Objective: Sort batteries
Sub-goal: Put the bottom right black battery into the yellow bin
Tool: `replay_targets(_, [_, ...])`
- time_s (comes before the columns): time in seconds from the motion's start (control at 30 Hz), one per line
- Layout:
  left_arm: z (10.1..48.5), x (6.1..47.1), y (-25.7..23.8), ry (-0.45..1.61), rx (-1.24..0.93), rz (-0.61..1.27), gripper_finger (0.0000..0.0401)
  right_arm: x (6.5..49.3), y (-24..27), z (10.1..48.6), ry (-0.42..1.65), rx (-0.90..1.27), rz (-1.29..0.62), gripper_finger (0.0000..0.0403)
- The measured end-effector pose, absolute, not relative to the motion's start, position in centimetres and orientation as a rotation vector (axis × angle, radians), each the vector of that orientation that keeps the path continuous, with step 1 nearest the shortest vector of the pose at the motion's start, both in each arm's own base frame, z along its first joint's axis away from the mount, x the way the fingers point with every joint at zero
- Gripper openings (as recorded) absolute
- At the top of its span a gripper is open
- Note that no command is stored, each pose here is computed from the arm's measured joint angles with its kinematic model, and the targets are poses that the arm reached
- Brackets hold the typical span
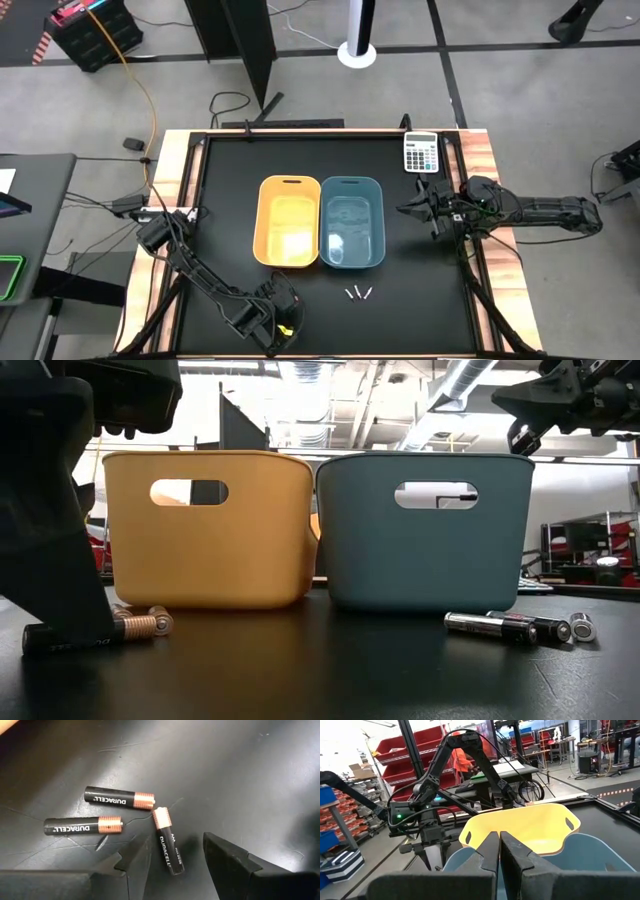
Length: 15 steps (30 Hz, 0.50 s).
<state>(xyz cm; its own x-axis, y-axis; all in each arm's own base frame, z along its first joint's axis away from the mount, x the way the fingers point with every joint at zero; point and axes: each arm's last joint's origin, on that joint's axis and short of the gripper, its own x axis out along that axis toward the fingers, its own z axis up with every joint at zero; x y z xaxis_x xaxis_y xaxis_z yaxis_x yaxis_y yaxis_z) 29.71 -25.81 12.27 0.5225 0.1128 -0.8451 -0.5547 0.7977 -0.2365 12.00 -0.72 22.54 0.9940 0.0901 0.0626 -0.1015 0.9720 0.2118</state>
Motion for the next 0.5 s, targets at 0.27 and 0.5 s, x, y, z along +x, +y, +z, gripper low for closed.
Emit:
replay_targets(0.27, [12.06, 29.52, -25.68, 0.975, -0.531, 0.436, 0.0104, 12.00, -0.72, 22.54, -0.053, 0.216, 0.097, 0.0033])
replay_targets(0.5, [12.06, 29.48, -25.66, 0.996, -0.517, 0.422, 0.0052, 12.00, -0.72, 22.52, -0.053, 0.217, 0.097, 0.0033])
